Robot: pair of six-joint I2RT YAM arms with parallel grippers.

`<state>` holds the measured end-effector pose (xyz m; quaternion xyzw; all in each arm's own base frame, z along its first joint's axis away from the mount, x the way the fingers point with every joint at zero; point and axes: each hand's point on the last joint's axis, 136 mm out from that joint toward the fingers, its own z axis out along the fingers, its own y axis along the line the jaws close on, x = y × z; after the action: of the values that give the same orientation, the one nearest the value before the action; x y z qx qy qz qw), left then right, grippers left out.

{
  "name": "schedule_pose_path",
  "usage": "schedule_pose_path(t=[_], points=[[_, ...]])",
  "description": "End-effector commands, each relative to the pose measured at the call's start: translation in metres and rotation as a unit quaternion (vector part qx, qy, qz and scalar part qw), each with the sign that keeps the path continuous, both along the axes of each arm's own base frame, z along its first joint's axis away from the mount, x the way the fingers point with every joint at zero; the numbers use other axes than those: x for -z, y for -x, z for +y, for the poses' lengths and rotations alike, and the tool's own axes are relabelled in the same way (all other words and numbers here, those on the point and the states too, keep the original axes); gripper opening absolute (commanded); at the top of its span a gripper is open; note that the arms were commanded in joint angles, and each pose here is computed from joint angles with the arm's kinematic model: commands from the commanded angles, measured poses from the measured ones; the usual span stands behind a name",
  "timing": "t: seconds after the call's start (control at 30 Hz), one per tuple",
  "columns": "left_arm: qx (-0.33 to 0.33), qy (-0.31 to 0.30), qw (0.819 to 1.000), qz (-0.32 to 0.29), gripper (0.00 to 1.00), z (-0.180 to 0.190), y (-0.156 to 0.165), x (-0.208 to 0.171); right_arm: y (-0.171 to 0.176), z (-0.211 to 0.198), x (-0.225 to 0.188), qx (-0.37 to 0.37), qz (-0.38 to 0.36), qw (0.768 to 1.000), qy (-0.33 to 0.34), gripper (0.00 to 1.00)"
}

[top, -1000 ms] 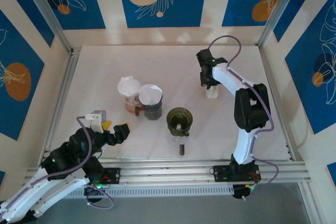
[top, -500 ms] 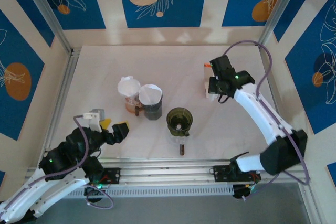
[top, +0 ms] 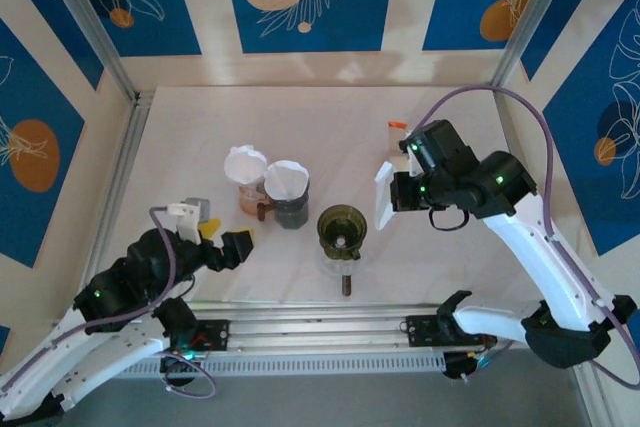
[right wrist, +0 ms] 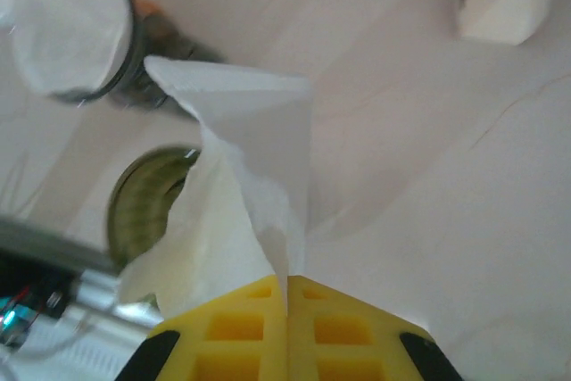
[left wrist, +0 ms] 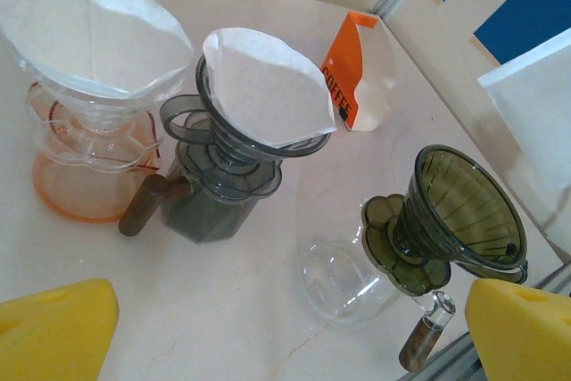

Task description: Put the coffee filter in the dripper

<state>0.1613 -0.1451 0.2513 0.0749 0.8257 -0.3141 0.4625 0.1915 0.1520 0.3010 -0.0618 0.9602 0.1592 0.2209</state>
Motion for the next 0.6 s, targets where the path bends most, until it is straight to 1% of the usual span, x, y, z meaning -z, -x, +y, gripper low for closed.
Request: schedule_pose_path(t=[0.0, 0.17, 0.33, 0.43, 0.57], points=[[0.028, 0.006, 0.999, -0.014, 1.00, -0.011, 0.001, -0.016, 0.043, 0.005, 0.003, -0.018, 0.112, 0.994, -0.006, 0.00], [0.046, 0.003, 0.999, -0.005, 1.00, -0.023, -0.001, -0.016, 0.057, 0.022, -0.018, -0.027, 0.156, 0.987, -0.030, 0.00], [0.062, 0.008, 0.998, 0.004, 1.00, -0.032, -0.001, -0.016, 0.065, 0.038, -0.025, -0.031, 0.206, 0.977, -0.047, 0.00], [0.066, 0.010, 0.998, 0.005, 1.00, -0.034, -0.001, -0.017, 0.070, 0.044, -0.018, -0.027, 0.239, 0.970, -0.043, 0.00], [0.073, 0.015, 0.997, 0.005, 1.00, -0.038, -0.001, -0.018, 0.075, 0.048, 0.004, -0.015, 0.284, 0.958, -0.018, 0.00]])
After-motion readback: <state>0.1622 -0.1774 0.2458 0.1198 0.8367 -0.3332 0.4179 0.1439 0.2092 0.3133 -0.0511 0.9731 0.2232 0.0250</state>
